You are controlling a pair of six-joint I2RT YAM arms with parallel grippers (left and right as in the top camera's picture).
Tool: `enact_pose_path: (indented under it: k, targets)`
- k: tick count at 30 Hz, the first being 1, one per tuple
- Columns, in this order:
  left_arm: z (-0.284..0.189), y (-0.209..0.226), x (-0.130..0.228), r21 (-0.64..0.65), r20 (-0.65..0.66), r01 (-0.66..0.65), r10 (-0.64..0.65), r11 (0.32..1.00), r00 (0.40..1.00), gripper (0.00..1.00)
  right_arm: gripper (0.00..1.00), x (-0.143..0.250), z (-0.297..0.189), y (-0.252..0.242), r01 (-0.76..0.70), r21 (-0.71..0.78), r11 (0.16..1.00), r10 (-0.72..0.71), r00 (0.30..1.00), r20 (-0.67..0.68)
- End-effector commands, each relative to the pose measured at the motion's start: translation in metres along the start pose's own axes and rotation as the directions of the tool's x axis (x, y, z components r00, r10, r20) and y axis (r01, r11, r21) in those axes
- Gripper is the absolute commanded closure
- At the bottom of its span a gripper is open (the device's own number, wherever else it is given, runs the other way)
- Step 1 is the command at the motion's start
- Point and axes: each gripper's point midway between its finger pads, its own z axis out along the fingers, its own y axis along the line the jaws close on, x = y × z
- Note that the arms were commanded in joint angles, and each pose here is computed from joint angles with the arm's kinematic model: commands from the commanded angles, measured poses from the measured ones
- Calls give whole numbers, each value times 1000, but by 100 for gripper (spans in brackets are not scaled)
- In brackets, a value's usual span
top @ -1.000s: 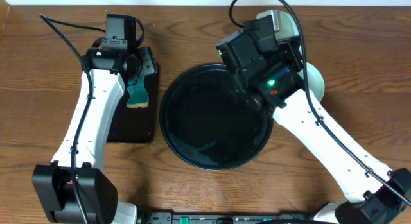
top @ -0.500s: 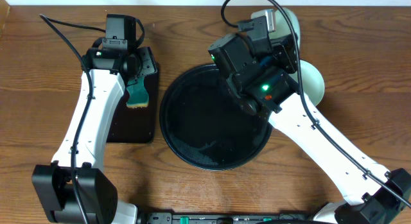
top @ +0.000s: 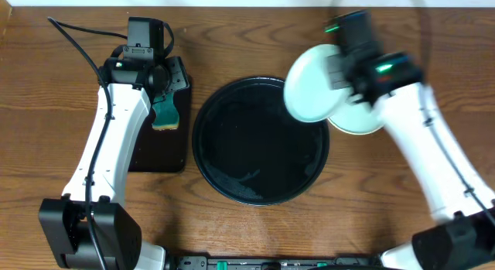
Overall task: Clean dirty plates on tray and stack at the side
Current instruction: 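Move the right gripper to the rightmost plate stack and grasp its rim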
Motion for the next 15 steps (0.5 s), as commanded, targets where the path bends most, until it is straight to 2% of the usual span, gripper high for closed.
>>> enact_pose_path:
  k: [1,8,12,15]
  targets:
    - [6,1,4,-7,-18,-18,18,1000,1000,35,99,7,6,-21,-226,-197,954,211,973,-98]
    - [6,1,4,-7,-17,-18,18,1000,1000,35,99,51,37,-132,-461,-19,887,449,872,-196]
    - [6,1,4,-8,-18,-18,18,1000,1000,35,99,83,64,-148,-528,26,849,519,823,-233]
    - [6,1,4,-7,-18,-18,18,1000,1000,35,99,97,86,-137,-540,-19,841,521,819,-240]
